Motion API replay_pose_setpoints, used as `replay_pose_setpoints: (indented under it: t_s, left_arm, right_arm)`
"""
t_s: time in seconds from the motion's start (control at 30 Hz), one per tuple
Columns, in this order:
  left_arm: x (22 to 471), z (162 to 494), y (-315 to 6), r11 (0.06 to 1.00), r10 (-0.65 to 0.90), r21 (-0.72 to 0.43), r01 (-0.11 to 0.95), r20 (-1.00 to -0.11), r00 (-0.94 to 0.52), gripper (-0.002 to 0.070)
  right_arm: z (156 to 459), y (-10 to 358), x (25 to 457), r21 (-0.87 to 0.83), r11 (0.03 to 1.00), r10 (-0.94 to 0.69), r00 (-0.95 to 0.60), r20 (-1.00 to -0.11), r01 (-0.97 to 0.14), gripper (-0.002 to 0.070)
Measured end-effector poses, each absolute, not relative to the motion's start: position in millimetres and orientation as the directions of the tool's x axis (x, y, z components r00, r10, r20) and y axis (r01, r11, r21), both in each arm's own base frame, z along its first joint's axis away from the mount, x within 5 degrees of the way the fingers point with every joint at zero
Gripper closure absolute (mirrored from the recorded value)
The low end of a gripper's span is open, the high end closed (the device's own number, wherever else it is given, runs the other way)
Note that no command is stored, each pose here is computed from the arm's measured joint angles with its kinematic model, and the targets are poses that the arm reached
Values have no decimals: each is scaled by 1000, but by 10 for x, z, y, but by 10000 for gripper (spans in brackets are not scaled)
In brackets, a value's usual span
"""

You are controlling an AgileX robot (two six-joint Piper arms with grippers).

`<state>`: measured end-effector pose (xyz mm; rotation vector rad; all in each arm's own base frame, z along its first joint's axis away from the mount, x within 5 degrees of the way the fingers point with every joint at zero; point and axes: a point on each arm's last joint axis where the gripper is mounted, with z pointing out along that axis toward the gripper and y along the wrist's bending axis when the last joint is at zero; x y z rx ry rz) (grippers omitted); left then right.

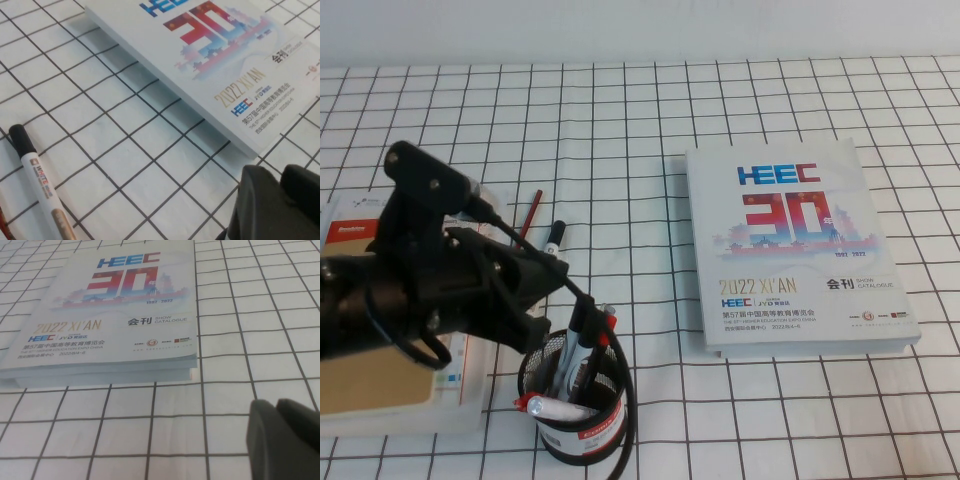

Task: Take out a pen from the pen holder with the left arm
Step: 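Take a marker out of the pen holder and lay it on the table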

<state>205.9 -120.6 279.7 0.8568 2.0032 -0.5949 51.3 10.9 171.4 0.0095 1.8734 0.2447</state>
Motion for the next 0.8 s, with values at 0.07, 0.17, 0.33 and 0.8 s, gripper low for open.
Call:
replay_pose_setpoints:
  t_s: [0.07, 0.17, 0.33, 0.8]
  left_arm:
    - [2089, 2748, -1219, 644, 365, -83, 761, -840, -401, 575]
    - [2134, 2684, -1241, 640, 370, -94, 763, -832, -412, 414]
    - [2202, 2587, -1274, 625, 390, -89, 776, -825, -409, 313]
    - [2329, 2401, -1312, 631, 407, -96, 770, -804, -434, 296]
  right_arm:
    - [1714, 109, 513, 173, 978, 130, -313, -941, -116, 691]
    - [1714, 109, 513, 173, 978, 130, -313, -941, -116, 691]
    - [1714, 109, 513, 173, 978, 130, -313, -941, -116, 691]
    - [1714, 109, 513, 173, 978, 130, -313, -941, -116, 691]
